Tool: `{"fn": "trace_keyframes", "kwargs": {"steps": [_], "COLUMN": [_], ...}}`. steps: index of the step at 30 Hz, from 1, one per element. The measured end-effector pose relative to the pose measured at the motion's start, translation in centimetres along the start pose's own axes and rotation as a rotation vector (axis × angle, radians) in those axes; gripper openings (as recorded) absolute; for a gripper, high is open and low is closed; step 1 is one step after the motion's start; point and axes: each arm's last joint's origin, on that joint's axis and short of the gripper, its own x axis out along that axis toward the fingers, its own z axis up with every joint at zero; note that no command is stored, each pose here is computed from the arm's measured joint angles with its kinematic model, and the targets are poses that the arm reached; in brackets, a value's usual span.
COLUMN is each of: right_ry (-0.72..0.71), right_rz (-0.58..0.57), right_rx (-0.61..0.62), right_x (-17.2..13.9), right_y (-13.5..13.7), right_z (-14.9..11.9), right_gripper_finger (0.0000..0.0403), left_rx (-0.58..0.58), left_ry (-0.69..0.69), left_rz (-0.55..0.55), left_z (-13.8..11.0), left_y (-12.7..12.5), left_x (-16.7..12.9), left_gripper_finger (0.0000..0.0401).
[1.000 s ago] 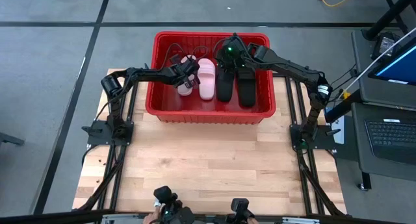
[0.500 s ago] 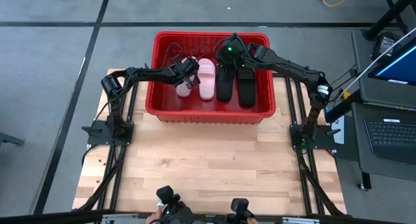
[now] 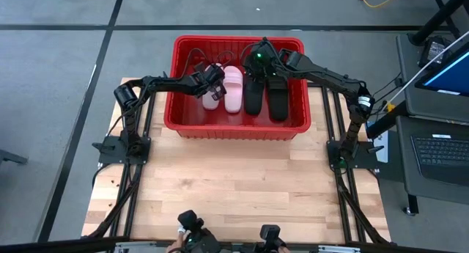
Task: Pick and place slides into bin
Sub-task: Put the pink slipper into the red bin, then return to Home Position
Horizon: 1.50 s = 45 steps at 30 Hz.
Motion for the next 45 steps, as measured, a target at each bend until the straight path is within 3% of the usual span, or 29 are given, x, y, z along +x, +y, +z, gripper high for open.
{"fn": "trace_keyframes", "kwargs": {"steps": [9, 17, 23, 34, 45], "right_ry": [0.0, 0.0, 0.0, -0.028, -0.087], "right_rz": [0.0, 0.0, 0.001, 0.064, 0.078], "right_rx": [0.01, 0.029, 0.029, 0.03, 0.002], "right_x": [0.0, 0.0, 0.0, 0.0, -1.4], "right_y": [0.0, 0.0, 0.0, 0.2, 1.4], "right_z": [0.0, 0.0, 0.0, 0.1, 1.7], "right_gripper_finger": [0.0007, 0.0007, 0.0007, 0.0007, 0.0007], "left_rx": [0.003, 0.041, 0.039, -0.051, -0.123], "left_ry": [0.005, 0.065, 0.036, -0.162, -0.428], "left_rz": [-0.005, -0.024, -0.126, -0.087, -0.11], "left_z": [0.5, 1.3, 2.1, 4.0, 4.0], "left_y": [0.2, 0.8, 1.7, 5.7, 9.0], "left_x": [-0.2, -0.9, -2.9, -10.5, -20.1], "left_gripper_finger": [0.0113, 0.0119, 0.012, 0.0108, 0.0065]}}
